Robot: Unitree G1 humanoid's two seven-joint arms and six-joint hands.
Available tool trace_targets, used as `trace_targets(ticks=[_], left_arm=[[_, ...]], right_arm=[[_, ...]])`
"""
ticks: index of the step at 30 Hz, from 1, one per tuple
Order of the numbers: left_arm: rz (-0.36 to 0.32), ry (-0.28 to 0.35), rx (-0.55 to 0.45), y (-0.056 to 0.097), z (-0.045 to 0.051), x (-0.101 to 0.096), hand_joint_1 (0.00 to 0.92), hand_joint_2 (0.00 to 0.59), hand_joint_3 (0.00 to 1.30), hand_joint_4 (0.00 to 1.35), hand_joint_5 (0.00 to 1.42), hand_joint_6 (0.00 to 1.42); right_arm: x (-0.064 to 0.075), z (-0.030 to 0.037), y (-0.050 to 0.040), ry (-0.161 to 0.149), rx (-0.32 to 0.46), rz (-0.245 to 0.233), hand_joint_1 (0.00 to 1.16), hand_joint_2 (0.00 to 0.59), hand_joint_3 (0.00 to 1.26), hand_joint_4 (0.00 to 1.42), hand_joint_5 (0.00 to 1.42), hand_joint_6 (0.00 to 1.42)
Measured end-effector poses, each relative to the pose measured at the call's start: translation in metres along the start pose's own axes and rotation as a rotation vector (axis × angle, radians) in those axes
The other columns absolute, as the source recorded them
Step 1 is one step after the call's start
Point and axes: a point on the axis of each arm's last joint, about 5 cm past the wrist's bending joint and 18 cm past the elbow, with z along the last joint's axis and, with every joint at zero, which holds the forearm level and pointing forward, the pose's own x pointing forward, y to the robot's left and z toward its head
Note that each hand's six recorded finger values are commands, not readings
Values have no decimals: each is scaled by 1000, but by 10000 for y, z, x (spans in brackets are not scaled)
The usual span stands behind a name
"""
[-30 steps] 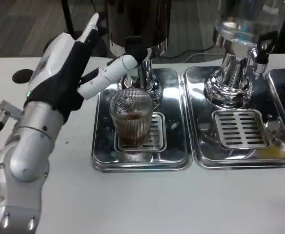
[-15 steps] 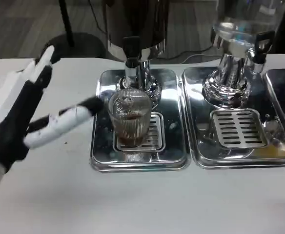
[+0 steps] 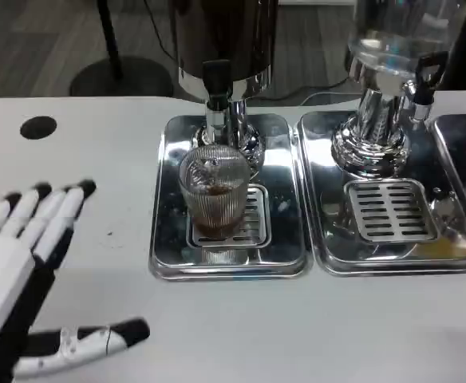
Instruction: Grasp the cup under the faucet to collect the drink, then remove the cup.
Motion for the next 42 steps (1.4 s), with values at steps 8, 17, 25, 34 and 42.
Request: trace_targets(ticks=[8,17,25,34,42], left_arm=[[-48,32,2,-184,-188,-196,0,0,0,0,0,0],[-54,10,-33,-122,-322,-165,0,0,0,0,0,0],[-37,18,-58,-98,-367,-184,0,0,0,0,0,0],[-40,48,-40,-30,-415,-300,0,0,0,0,0,0],[-30,66,-31,37,-419,-371,0,0,0,0,0,0]], right_arm=[[-16,49,106,-4,21,9,729,378,293,290,246,150],[115,55,235,-36,50,36,734,266,220,243,236,176],[272,10,441,-37,107,110,765,214,144,194,197,197],[433,-71,689,-11,205,201,812,191,86,153,177,216],[585,-109,853,-15,245,268,781,181,0,1,1,77]])
